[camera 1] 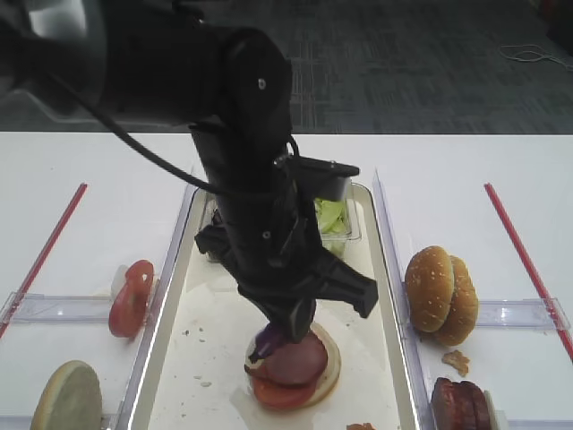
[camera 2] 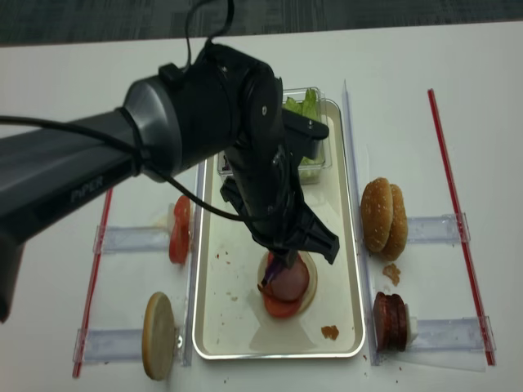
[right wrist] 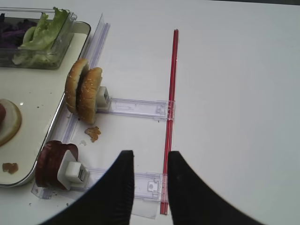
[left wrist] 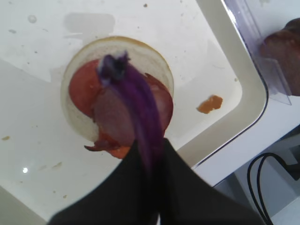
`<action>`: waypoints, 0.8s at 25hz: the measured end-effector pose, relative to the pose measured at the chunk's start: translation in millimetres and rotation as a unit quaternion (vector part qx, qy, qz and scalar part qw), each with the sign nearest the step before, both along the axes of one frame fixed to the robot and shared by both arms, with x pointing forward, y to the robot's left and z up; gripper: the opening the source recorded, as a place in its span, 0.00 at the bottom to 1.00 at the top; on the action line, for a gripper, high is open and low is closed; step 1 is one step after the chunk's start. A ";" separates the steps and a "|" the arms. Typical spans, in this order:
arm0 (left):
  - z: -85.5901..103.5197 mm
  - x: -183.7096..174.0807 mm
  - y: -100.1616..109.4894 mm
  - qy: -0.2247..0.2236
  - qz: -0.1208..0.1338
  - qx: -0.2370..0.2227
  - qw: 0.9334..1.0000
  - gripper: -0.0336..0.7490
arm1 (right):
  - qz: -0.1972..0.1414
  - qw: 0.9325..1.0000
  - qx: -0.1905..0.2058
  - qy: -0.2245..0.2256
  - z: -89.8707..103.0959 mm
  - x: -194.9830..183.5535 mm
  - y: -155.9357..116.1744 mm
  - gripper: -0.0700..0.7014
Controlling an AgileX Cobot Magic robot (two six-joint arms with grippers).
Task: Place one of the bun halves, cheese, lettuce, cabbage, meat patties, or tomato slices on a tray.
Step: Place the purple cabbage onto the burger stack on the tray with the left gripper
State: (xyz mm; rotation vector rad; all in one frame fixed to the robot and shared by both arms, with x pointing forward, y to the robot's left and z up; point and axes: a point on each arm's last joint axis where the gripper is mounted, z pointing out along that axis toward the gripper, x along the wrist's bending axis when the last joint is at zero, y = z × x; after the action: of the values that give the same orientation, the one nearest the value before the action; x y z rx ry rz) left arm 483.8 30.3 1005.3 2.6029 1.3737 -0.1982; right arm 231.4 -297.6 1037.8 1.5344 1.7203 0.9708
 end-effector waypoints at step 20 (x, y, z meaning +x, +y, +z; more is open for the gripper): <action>-34.9 3.2 -17.9 0.005 -0.016 0.008 1.000 0.06 | 0.000 1.000 0.000 0.000 0.0 0.0 0.0 0.37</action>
State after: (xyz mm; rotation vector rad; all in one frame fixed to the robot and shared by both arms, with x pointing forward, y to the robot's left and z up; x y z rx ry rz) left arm 487.0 12.5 970.3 2.6416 1.3435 -0.2044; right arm 231.4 -297.6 1037.8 1.5344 1.7203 0.9708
